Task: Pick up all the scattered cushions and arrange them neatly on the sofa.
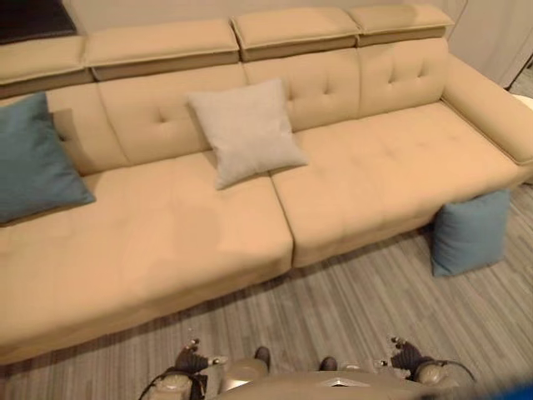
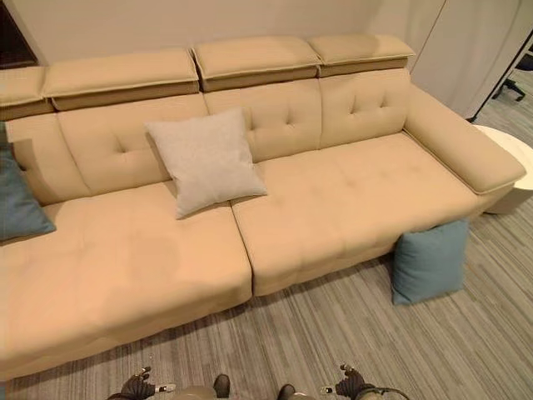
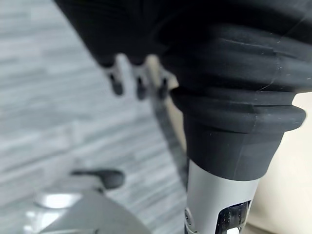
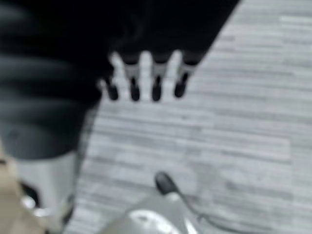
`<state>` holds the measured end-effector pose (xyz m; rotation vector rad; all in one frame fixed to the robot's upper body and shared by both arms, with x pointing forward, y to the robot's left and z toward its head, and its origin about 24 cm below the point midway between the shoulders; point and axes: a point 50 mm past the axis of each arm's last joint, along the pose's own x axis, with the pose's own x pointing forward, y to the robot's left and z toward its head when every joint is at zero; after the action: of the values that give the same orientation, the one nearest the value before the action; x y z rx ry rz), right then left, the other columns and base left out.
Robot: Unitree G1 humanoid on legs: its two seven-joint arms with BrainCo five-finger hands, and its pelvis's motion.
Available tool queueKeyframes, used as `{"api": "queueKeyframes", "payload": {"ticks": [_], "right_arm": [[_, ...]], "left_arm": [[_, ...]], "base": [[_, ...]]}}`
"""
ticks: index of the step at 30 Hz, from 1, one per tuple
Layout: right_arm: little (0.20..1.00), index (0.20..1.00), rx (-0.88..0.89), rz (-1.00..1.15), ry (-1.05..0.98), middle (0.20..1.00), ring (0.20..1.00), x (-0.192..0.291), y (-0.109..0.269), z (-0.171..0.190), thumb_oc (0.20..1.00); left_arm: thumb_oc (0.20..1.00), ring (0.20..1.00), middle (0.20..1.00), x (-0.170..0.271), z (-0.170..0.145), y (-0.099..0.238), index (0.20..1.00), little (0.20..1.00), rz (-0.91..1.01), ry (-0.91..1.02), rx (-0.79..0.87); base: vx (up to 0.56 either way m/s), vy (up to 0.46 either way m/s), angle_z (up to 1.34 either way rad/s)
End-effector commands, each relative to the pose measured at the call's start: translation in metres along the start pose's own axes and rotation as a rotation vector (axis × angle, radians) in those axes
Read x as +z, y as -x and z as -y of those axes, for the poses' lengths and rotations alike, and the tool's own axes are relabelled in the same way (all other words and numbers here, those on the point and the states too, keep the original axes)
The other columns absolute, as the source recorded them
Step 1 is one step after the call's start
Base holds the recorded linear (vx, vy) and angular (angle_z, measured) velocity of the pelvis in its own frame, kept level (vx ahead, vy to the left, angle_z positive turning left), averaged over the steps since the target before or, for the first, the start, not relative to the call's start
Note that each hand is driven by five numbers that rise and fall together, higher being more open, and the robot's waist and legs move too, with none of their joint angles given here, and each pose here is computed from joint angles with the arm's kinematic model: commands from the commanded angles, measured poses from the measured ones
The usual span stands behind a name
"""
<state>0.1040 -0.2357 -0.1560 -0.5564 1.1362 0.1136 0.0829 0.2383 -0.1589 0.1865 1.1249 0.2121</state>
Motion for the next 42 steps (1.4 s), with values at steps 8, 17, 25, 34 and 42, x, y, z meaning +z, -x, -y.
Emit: {"api": "queueKeyframes", "payload": {"ticks": [8, 17, 25, 34, 42], "right_arm": [[1.0, 1.0, -0.078, 0.028, -0.089, 1.0, 1.0, 0.009, -0.002, 0.021, 1.0], [1.0, 1.0, -0.078, 0.059, -0.155, 1.0, 1.0, 0.022, -0.004, 0.012, 1.0], [1.0, 1.0, -0.079, 0.014, -0.246, 1.0, 1.0, 0.011, -0.004, 0.013, 1.0], [1.0, 1.0, -0.108, 0.034, -0.252, 1.0, 1.0, 0.017, -0.004, 0.023, 1.0], [1.0, 1.0, -0.088, 0.051, -0.214, 1.0, 1.0, 0.023, -0.005, 0.018, 1.0]], "left_arm": [[1.0, 1.0, 1.0, 0.022, 0.026, -0.003, 1.0, 1.0, 0.075, -0.031, -0.066], [1.0, 1.0, 1.0, 0.028, 0.019, -0.004, 1.0, 1.0, 0.087, -0.065, -0.043], [1.0, 1.0, 1.0, 0.028, 0.01, -0.005, 1.0, 1.0, 0.082, 0.008, -0.005], [1.0, 1.0, 1.0, 0.035, 0.017, -0.006, 1.0, 1.0, 0.103, 0.022, -0.03], [1.0, 1.0, 1.0, 0.021, 0.011, -0.004, 1.0, 1.0, 0.059, 0.035, -0.013]], "base": [[-0.05, 0.009, -0.79], [-0.12, 0.044, -1.32], [-0.04, -0.133, -1.01], [0.1, -0.178, -0.27], [0.26, -0.043, -0.37]]}}
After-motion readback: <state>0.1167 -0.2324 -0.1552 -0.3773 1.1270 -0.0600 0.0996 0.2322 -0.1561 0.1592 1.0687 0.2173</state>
